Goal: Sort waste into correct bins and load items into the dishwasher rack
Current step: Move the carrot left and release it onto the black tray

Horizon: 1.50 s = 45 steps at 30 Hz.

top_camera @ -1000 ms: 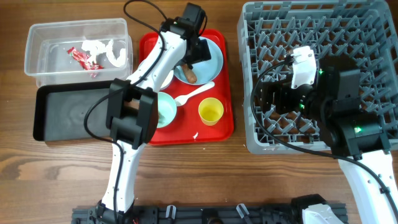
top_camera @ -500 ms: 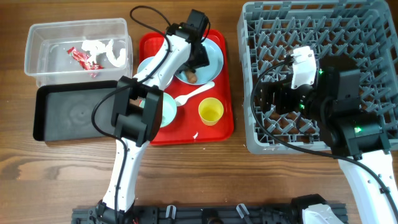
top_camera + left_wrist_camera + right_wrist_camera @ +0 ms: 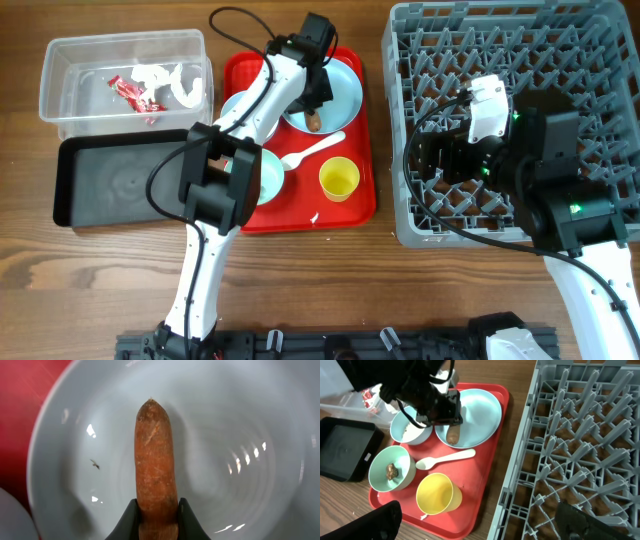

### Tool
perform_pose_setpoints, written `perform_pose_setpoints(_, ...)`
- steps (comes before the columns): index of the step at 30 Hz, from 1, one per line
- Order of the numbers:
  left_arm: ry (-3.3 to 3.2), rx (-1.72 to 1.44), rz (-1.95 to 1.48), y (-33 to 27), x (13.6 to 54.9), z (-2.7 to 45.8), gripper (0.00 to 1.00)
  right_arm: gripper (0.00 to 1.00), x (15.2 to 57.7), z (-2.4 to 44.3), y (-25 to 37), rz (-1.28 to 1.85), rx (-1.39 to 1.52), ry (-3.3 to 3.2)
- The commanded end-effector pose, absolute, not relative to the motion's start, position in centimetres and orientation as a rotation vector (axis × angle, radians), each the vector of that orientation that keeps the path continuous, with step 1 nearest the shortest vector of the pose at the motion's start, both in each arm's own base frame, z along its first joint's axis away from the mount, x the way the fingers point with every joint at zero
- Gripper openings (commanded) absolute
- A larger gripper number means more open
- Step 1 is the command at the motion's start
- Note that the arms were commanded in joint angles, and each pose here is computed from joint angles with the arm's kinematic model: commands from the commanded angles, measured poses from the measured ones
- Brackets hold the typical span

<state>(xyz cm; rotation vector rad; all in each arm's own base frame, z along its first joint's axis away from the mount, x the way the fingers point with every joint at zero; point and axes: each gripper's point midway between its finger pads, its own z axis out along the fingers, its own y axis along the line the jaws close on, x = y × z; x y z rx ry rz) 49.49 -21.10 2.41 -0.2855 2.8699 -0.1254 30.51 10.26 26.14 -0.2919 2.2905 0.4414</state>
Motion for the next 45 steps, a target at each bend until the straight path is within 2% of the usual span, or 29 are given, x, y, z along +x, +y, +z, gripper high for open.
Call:
perform_pose_setpoints(1,2.666,-0.232,-0.228,-19.0,52.0,13.7,0.05,1.00,30.7,26.8,10.7,0.465,-0.295,2.278)
perform_pose_setpoints(6,2.580,-0.389,-0.139,-10.6,50.6,21.1,0.04,1.00,30.7,26.8,10.7,0.465,-0.295,2.278)
perform_pose_setpoints(12,2.590,-0.751,0.123,3.5,45.5,23.5,0.04,1.00,30.7,26.9,10.7,0.465,-0.296,2.276)
perform_pose_setpoints(17,2.533,-1.270,0.185,12.3,41.2,21.4,0.04,1.00,30.8,26.9,10.7,0.465,-0.295,2.276)
perform_pose_setpoints(23,2.357,-1.841,0.212,17.2,36.5,16.5,0.04,1.00,30.7,26.8,10.7,0.465,-0.295,2.277)
perform_pose_setpoints(27,2.317,-2.005,0.251,17.7,34.6,12.1,0.06,1.00,30.8,26.8,10.7,0.465,-0.295,2.276)
perform_pose_setpoints(33,2.345,-2.049,0.284,17.0,33.0,6.5,0.09,1.00,30.8,26.8,10.7,0.465,-0.295,2.276)
perform_pose_setpoints(35,2.336,-2.043,0.277,17.1,33.1,5.5,0.14,1.00,30.8,26.8,10.7,0.465,-0.295,2.276)
perform_pose_setpoints(36,2.324,-2.036,0.269,17.2,33.3,4.8,0.33,1.00,30.8,26.9,10.7,0.465,-0.295,2.275)
perform_pose_setpoints(39,2.305,-2.021,0.253,17.4,33.8,4.4,0.52,1.00,30.8,26.8,10.7,0.465,-0.295,2.275)
perform_pose_setpoints(45,2.303,-2.013,0.248,17.4,33.8,4.8,0.60,1.00,30.8,26.9,10.7,0.464,-0.296,2.272)
